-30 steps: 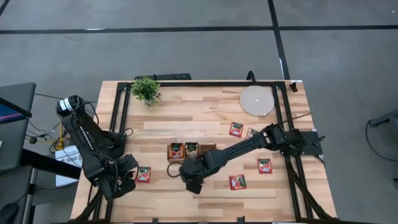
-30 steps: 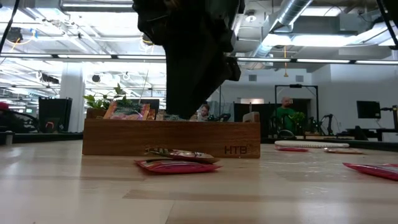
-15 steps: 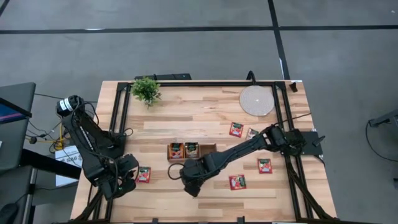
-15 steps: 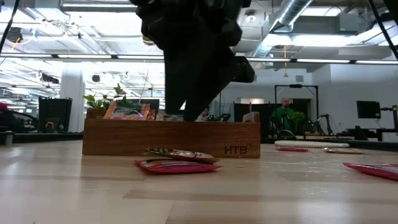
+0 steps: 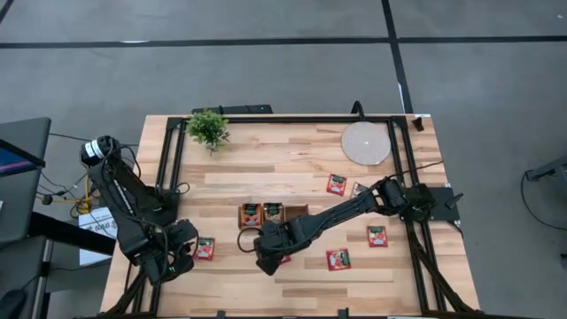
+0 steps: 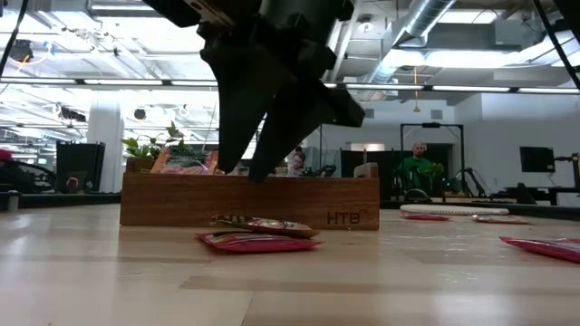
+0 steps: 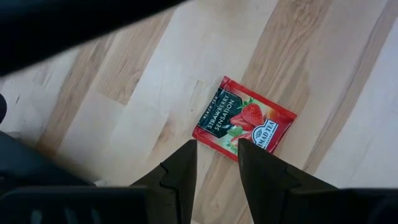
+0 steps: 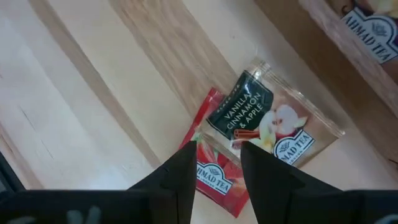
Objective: Pick & Place Tea
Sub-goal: Put the brown tea bag into the middle section of the wooden organizer
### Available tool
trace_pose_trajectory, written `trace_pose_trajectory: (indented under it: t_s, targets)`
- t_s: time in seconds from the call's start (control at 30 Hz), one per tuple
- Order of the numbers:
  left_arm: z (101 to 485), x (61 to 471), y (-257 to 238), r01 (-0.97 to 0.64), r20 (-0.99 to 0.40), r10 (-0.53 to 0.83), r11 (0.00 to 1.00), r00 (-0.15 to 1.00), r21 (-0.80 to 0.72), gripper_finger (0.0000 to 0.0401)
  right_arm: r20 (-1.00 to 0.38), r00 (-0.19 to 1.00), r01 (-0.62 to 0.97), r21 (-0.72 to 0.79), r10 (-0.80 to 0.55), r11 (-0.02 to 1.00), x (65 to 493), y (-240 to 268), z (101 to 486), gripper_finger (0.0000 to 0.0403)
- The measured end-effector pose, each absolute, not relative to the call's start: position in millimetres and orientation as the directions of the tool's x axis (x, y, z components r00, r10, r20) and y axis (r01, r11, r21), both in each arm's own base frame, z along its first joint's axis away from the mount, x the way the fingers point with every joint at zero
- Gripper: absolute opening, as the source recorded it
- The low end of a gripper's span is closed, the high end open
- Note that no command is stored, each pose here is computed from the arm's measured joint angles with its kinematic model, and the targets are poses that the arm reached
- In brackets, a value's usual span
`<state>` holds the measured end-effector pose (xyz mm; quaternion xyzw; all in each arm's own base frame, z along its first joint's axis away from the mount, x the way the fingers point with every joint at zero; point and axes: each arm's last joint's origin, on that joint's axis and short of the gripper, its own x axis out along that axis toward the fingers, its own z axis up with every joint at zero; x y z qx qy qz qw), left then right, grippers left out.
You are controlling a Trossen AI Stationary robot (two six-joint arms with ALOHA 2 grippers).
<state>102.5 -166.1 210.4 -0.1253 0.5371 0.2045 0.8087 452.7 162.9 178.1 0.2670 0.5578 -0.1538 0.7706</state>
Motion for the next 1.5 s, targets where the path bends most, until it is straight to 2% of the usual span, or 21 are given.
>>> trace_pose_trajectory:
  t_s: [0.83, 0.93, 1.03, 1.07, 1.17, 1.5]
  targets:
    - [210.6, 103.0, -165.8, -0.445, -0.911, 0.206, 0.895, 0.357, 0.028, 0.0110, -0.953, 0.300, 0.706, 0.201, -0.031, 0.679, 447.1, 167.5, 171.4, 0.0118]
    - [210.6, 103.0, -165.8, -0.444, -0.911, 0.206, 0.895, 0.357, 0.029, 0.0110, -0.967, 0.251, 0.724, 0.167, -0.030, 0.669, 445.8, 168.5, 158.0, 0.0118]
    - [210.5, 103.1, -165.8, -0.444, -0.911, 0.206, 0.895, 0.357, 0.029, 0.0110, -0.958, 0.287, 0.721, 0.226, 0.015, 0.655, 454.7, 173.7, 145.8, 0.0118]
    - [210.5, 103.1, -165.7, -0.444, -0.911, 0.207, 0.895, 0.357, 0.029, 0.0110, -0.967, 0.254, 0.727, 0.196, 0.008, 0.657, 451.8, 173.1, 141.6, 0.0118]
    - [210.5, 103.1, -165.8, -0.442, -0.911, 0.206, 0.897, 0.357, 0.030, 0.0110, -0.963, 0.267, 0.730, 0.230, 0.041, 0.644, 455.9, 177.0, 135.2, 0.0118]
    - [210.4, 103.1, -165.8, -0.425, -0.911, 0.207, 0.904, 0.356, 0.039, 0.0110, -0.975, 0.218, 0.735, 0.184, 0.029, 0.653, 445.6, 187.0, 135.3, 0.0118]
